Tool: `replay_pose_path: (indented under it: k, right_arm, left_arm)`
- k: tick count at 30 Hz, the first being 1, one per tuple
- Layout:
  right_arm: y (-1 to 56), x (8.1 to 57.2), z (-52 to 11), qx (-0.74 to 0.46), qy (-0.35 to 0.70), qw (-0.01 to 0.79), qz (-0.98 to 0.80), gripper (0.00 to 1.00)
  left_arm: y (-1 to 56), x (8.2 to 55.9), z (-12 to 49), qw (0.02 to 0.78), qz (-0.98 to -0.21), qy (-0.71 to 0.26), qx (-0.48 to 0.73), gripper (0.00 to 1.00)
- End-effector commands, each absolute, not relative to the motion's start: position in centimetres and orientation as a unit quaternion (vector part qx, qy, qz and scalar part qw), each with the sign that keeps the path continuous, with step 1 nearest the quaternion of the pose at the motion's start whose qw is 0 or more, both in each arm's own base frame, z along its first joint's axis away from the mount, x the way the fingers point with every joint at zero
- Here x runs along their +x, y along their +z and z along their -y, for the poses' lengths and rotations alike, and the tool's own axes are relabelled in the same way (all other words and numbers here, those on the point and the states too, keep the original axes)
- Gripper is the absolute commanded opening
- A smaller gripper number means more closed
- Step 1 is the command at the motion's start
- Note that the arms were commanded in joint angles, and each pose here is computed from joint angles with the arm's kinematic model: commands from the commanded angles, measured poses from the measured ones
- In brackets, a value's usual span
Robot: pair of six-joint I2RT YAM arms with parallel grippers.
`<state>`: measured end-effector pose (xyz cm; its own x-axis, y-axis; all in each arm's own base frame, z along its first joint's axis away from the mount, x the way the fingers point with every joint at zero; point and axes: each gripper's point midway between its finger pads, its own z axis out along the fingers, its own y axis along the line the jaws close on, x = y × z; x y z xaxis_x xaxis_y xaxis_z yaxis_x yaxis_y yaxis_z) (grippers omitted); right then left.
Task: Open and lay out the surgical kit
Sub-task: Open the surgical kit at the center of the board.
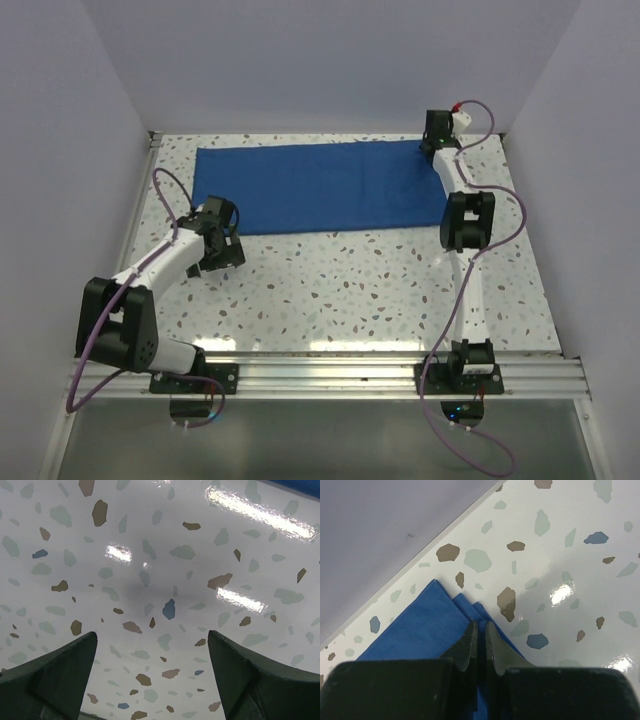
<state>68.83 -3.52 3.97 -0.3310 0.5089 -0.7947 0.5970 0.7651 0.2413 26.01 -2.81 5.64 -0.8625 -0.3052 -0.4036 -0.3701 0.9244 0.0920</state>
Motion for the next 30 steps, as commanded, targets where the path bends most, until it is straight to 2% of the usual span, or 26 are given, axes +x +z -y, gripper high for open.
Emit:
replay_pose_path:
  k: [1, 5, 7, 8, 10, 18, 21, 22, 24, 25, 26, 28, 30]
  right_arm:
    - [8.3, 69.3, 4.0, 0.34, -0.047, 0.503, -0.793, 0.0]
    - [9.7, 68.7, 3.6, 0.335, -0.039, 0.51, -0.791, 0.0]
    - [12.9, 68.8, 3.1, 0.331, -0.022, 0.535, -0.777, 0.0]
    - [12.2, 68.3, 2.8, 0.327, -0.021, 0.529, -0.783, 0.0]
    - [15.8, 68.2, 1.6, 0.318, 0.006, 0.556, -0.768, 0.0]
    - [19.2, 64.6, -4.4, 0.26, 0.078, 0.543, -0.795, 0.0]
    - [20.0, 61.7, -7.2, 0.225, 0.095, 0.521, -0.818, 0.0]
    - [18.5, 60.3, -7.7, 0.216, 0.09, 0.503, -0.832, 0.0]
    - [20.4, 57.7, -9.9, 0.189, 0.097, 0.502, -0.839, 0.0]
    - [18.0, 55.6, -10.5, 0.182, 0.09, 0.472, -0.858, 0.0]
    - [20.7, 53.7, -11.0, 0.175, 0.101, 0.486, -0.85, 0.0]
    - [18.6, 49.2, -13.1, 0.149, 0.101, 0.454, -0.872, 0.0]
    - [21.7, 44.3, -15.4, 0.124, 0.125, 0.466, -0.867, 0.0]
  left_arm:
    - [7.1, 27.5, 3.2, 0.223, -0.956, 0.07, -0.179, 0.95]
    - [7.7, 27.4, 3.0, 0.234, -0.952, 0.073, -0.184, 0.95]
    - [8.3, 27.4, 2.9, 0.243, -0.949, 0.071, -0.188, 0.96]
    - [8.6, 27.5, 2.8, 0.249, -0.947, 0.071, -0.189, 0.96]
    - [9.3, 27.6, 2.7, 0.261, -0.943, 0.069, -0.194, 0.96]
    - [12.1, 28.1, 2.7, 0.305, -0.93, 0.051, -0.198, 0.98]
    - [13.8, 27.4, 2.8, 0.325, -0.924, 0.036, -0.199, 0.98]
    - [14.3, 27.2, 2.8, 0.33, -0.922, 0.031, -0.199, 0.98]
    - [15.0, 26.7, 2.7, 0.337, -0.92, 0.026, -0.199, 0.99]
    - [15.7, 26.0, 2.7, 0.342, -0.919, 0.021, -0.197, 0.99]
    - [16.2, 25.7, 2.7, 0.345, -0.918, 0.018, -0.197, 1.0]
    - [17.1, 24.7, 2.6, 0.353, -0.915, 0.011, -0.195, 1.0]
    - [17.5, 24.2, 2.6, 0.357, -0.913, 0.004, -0.195, 1.0]
